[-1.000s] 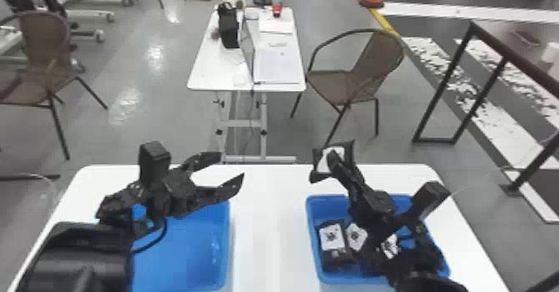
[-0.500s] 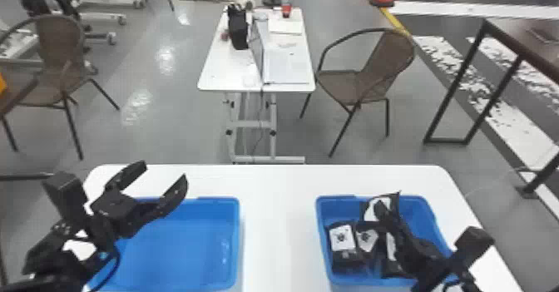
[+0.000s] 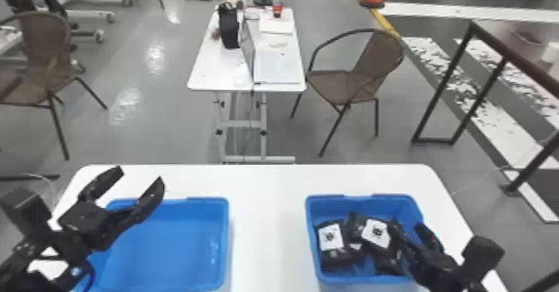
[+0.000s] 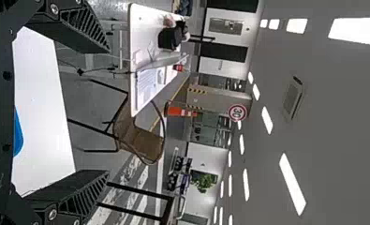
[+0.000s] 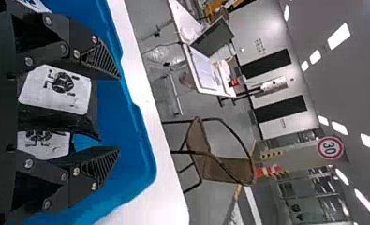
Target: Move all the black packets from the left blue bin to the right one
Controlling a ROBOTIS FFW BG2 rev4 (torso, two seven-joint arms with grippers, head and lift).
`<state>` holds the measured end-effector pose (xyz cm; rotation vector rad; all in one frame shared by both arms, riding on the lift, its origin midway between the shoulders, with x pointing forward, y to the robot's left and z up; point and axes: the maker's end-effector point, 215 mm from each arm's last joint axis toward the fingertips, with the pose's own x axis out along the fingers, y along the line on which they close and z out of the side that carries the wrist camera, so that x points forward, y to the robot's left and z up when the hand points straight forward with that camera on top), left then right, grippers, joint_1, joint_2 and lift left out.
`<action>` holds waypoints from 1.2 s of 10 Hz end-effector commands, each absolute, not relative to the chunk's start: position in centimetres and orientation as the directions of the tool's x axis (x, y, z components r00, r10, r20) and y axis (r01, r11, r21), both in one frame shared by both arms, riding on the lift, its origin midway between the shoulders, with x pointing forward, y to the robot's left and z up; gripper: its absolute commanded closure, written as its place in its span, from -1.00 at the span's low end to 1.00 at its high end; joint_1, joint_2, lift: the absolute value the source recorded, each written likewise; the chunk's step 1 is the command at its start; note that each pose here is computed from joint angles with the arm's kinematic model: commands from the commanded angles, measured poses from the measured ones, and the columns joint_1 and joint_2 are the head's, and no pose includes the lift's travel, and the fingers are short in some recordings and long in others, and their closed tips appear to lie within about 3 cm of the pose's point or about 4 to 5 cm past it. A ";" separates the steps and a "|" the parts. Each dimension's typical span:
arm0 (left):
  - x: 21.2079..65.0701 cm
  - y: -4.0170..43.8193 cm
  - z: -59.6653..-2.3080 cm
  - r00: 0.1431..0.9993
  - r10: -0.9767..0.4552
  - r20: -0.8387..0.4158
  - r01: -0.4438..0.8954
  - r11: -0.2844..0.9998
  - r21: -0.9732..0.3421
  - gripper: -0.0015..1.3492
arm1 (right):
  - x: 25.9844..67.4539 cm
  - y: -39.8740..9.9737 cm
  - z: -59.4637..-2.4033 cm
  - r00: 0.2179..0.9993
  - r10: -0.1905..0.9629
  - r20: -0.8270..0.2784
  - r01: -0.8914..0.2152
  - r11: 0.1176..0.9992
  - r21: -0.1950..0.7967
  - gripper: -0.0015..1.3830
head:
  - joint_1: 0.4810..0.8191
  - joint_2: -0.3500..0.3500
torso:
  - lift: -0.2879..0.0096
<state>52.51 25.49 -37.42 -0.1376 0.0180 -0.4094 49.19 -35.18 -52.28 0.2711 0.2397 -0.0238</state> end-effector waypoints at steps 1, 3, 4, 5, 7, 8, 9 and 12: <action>51.9 27.0 -36.2 0.932 -0.361 0.014 0.361 0.928 -0.090 -0.81 | 47.9 -34.4 -48.9 0.983 0.016 -0.182 0.017 0.983 0.182 -0.69 | 0.27 -0.30 | 0.94; 50.0 30.1 -35.4 0.957 -0.291 -0.018 0.291 0.957 0.013 -0.81 | 45.8 -33.5 -44.4 0.991 0.040 -0.131 -0.035 0.999 0.039 -0.64 | 0.27 -0.24 | 0.94; 48.9 31.2 -35.7 0.969 -0.245 -0.039 0.246 0.968 0.046 -0.81 | 44.6 -33.7 -42.7 0.994 0.041 -0.100 -0.041 0.999 0.000 -0.64 | 0.27 -0.17 | 0.94; 48.0 31.0 -36.4 0.973 -0.225 -0.056 0.228 0.972 0.051 -0.81 | 43.5 -33.9 -41.5 0.996 0.038 -0.076 -0.038 0.999 -0.006 -0.64 | 0.27 -0.10 | 0.94; 46.7 28.3 -37.1 0.966 -0.249 -0.073 0.252 0.967 0.041 -0.81 | 42.0 -33.6 -39.1 0.998 0.047 -0.035 -0.047 0.999 -0.018 -0.64 | 0.27 -0.09 | 0.94; 46.2 26.8 -37.3 0.960 -0.270 -0.080 0.272 0.962 0.022 -0.81 | 41.2 -33.4 -38.5 0.998 0.051 -0.030 -0.052 0.998 -0.025 -0.64 | 0.27 -0.13 | 0.94; 45.7 25.8 -37.4 0.955 -0.285 -0.083 0.285 0.958 -0.007 -0.81 | 40.4 -33.1 -38.3 0.998 0.057 -0.036 -0.058 0.998 -0.028 -0.64 | 0.27 -0.19 | 0.94; 44.8 24.1 -37.5 0.948 -0.303 -0.099 0.300 0.953 -0.047 -0.81 | 39.1 -32.1 -38.9 0.995 0.077 -0.059 -0.078 0.997 -0.026 -0.64 | 0.27 -0.28 | 0.94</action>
